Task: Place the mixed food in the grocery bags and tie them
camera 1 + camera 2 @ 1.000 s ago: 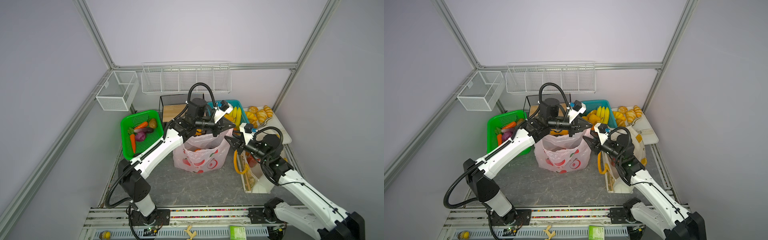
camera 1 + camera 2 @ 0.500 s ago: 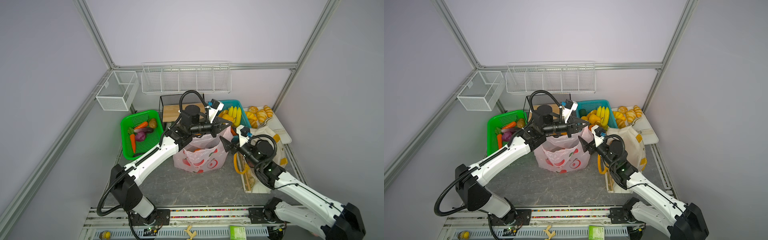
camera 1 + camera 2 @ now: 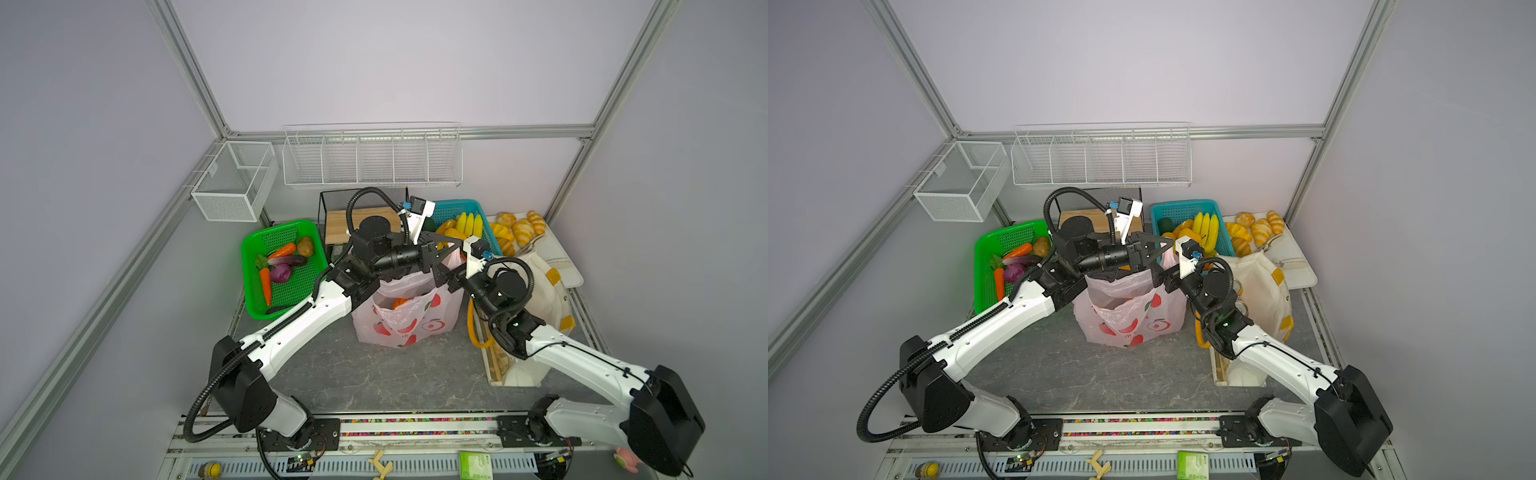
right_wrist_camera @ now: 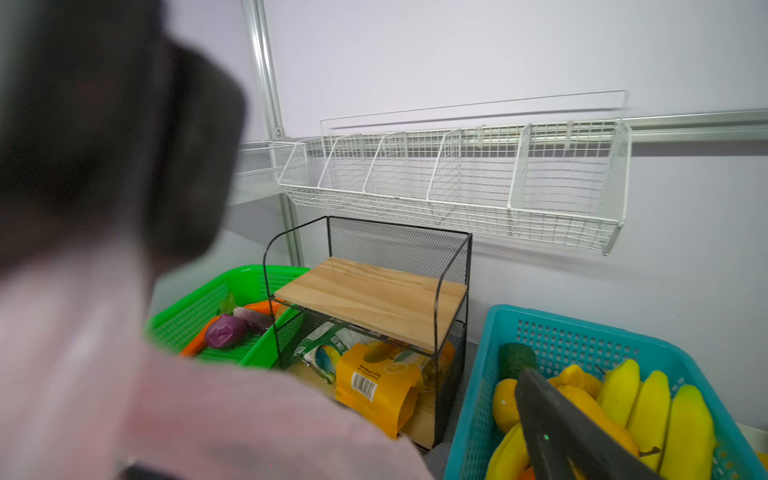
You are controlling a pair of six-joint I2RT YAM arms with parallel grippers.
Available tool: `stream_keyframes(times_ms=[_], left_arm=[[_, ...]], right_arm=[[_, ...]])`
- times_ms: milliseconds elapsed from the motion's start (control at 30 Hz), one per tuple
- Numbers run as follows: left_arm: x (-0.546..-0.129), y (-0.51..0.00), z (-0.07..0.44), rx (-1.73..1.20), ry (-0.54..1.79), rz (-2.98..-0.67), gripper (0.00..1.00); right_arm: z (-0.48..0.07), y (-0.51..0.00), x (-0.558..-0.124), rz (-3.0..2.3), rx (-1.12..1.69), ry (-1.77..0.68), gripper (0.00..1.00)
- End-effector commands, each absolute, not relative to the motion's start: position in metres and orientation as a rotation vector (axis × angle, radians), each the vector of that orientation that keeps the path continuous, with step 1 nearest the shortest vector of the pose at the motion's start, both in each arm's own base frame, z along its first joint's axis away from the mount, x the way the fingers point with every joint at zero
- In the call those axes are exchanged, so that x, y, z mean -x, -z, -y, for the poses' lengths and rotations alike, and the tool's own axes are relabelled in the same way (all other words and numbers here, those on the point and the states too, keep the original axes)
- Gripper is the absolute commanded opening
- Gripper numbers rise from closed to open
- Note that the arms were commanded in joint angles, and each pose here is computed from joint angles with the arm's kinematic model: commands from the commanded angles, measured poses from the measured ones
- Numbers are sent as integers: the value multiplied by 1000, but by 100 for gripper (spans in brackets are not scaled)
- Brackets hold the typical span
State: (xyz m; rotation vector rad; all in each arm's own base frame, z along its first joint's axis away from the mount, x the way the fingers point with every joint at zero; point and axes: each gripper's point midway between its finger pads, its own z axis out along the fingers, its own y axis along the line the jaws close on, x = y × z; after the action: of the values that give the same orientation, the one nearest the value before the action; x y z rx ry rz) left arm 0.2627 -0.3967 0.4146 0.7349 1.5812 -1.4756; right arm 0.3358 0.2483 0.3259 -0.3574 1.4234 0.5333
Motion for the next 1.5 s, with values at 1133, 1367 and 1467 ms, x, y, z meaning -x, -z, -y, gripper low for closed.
stream_keyframes(times_ms=[1133, 1367, 1467], left_arm=[[-282, -427, 356, -625, 1453, -1567, 0], [-279, -428, 357, -637, 1471, -1561, 0], [-277, -429, 357, -642, 1478, -1561, 0]], right_arm=[[-256, -329, -278, -1507, 1003, -861, 89], [-262, -322, -303, -1477, 1083, -1039, 90], [-268, -315, -315, -1472, 1093, -1073, 95]])
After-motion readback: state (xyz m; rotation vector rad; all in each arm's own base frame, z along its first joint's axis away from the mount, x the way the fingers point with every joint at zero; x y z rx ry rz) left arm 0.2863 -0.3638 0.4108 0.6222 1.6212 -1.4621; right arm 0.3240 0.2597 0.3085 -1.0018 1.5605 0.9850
